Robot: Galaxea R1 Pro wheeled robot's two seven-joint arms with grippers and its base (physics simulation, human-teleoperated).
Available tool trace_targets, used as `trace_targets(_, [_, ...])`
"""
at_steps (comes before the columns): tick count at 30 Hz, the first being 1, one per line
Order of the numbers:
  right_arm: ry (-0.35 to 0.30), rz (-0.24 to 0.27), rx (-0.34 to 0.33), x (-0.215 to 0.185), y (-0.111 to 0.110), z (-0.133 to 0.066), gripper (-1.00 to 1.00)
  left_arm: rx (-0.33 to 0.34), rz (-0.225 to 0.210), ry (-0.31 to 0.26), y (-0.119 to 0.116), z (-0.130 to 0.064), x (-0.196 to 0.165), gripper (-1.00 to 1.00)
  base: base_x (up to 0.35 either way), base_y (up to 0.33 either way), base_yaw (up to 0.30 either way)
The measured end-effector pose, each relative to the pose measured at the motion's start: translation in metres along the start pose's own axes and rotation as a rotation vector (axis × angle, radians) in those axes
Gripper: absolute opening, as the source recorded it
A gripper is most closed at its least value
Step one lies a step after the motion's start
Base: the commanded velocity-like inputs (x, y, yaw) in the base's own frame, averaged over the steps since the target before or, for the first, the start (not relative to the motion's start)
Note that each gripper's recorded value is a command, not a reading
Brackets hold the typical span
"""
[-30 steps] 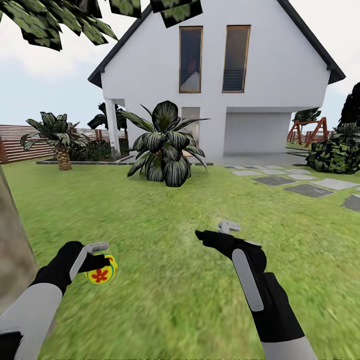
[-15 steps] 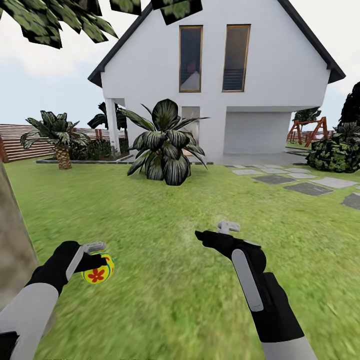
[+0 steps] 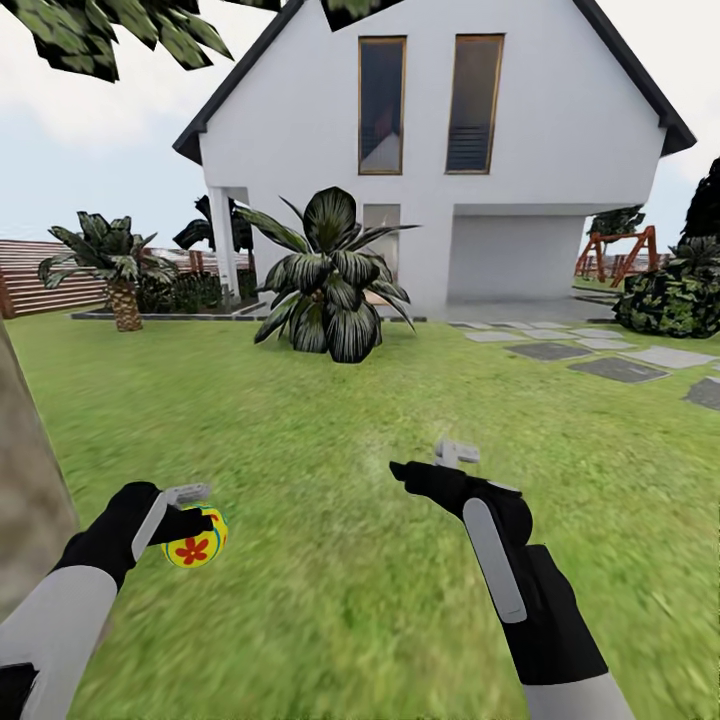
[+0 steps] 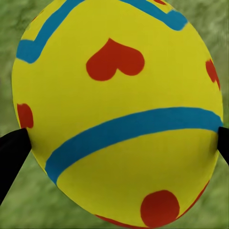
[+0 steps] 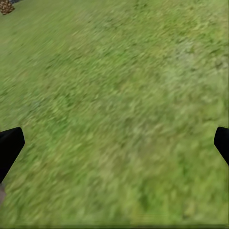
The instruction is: Take the three Easter eggs out of the wicker basket on the lawn in the garden, then place them on the lawn next to a single tree (choose any tree) so that all three eggs are next to the same tree and none are left in the basket.
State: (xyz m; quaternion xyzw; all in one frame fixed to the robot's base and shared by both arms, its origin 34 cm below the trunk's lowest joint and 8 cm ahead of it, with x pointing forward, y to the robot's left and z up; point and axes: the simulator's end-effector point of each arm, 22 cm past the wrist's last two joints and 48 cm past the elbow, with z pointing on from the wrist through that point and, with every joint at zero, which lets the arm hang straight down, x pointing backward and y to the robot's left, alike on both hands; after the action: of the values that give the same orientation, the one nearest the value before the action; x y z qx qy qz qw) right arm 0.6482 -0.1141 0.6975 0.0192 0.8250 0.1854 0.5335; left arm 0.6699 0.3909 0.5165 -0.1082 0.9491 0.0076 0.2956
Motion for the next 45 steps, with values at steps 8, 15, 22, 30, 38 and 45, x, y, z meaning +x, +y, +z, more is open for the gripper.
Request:
trace_targets(8, [0.032, 0.009, 0.008, 0.015, -0.007, 0.013, 1.00, -0.008, 0.003, 0.032, 0.001, 0.017, 0.012, -1.00, 0.000, 0.000, 0.000])
trace_targets(15, [0.060, 0.014, 0.012, 0.029, -0.012, 0.023, 1.00, -0.012, 0.004, 0.058, 0.002, 0.031, 0.022, -1.00, 0.000, 0.000, 0.000])
trace_targets(22, [0.085, 0.022, 0.019, 0.042, -0.019, 0.033, 1.00, -0.017, 0.006, 0.084, 0.003, 0.045, 0.032, -1.00, 0.000, 0.000, 0.000])
trace_targets(30, [0.115, 0.031, 0.027, 0.057, -0.026, 0.044, 1.00, -0.018, 0.008, 0.105, 0.002, 0.061, 0.043, -1.00, 0.000, 0.000, 0.000])
trace_targets(38, [0.147, 0.040, 0.034, 0.074, -0.034, 0.054, 1.00, -0.024, 0.011, 0.108, 0.004, 0.077, 0.050, -1.00, 0.000, 0.000, 0.000])
trace_targets(45, [0.174, 0.048, 0.041, 0.088, -0.040, 0.063, 1.00, -0.028, 0.015, 0.117, 0.004, 0.089, 0.057, -1.00, 0.000, 0.000, 0.000])
